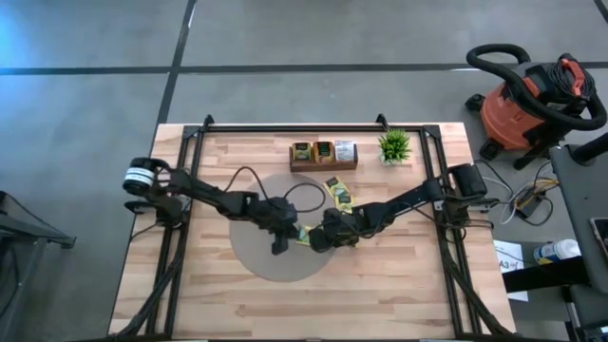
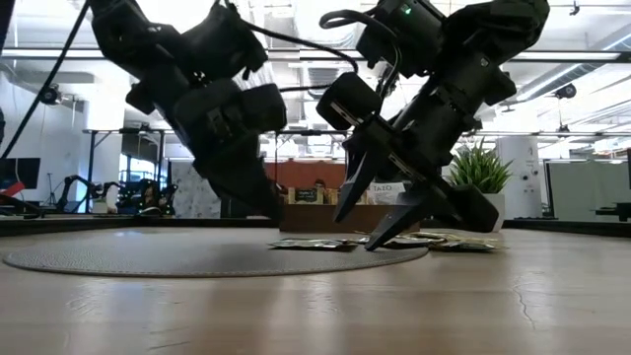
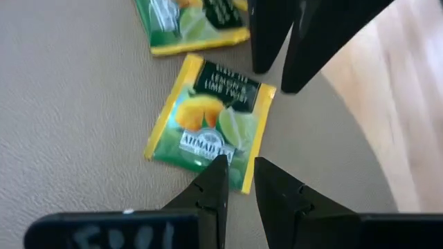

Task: Pick & Place Tea
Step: Put the yellow tea sachet into the left compartment of the wooden organizer

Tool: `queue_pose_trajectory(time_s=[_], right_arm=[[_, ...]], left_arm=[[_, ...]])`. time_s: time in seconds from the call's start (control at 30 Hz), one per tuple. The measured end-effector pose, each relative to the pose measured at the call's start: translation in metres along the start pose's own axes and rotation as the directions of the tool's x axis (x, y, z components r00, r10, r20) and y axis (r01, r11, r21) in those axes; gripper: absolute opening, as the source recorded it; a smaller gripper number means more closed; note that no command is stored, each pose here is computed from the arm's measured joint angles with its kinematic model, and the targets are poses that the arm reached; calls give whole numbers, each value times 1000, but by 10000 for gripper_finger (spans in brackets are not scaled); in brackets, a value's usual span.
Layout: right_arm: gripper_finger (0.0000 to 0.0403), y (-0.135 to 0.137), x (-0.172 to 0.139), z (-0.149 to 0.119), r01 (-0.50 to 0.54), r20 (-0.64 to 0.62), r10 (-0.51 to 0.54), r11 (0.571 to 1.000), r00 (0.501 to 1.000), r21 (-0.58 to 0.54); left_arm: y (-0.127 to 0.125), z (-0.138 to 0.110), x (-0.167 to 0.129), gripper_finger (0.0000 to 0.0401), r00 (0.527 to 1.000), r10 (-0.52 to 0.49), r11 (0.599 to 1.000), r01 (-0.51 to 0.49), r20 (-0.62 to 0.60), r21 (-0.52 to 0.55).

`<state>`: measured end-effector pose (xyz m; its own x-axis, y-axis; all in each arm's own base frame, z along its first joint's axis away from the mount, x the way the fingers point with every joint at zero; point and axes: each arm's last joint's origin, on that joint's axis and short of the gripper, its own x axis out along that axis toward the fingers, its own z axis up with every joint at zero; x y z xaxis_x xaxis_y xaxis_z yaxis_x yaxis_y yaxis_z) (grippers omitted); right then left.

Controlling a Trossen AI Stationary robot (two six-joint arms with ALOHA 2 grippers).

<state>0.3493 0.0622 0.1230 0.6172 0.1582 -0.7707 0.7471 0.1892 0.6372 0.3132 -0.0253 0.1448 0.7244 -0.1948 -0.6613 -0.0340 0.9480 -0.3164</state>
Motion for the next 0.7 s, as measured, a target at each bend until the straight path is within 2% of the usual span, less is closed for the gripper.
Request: queue_pose_trajectory(time_s=[0.23,0.43,0.7], right_arm=[[178,0,0,3,-2,6,2,1000,1000,-16],[177,-1,0,5,2,18,-2,1000,1000,-20],[173,-2,0,8,21,121,-16,999,992,-39]], left_arm=[[3,-7,16,67,998,-25,1000,26,-64,6],[4,-6,22,67,997,-33,999,34,-66,5],[4,-7,25,67,997,-41,999,42,-60,8]])
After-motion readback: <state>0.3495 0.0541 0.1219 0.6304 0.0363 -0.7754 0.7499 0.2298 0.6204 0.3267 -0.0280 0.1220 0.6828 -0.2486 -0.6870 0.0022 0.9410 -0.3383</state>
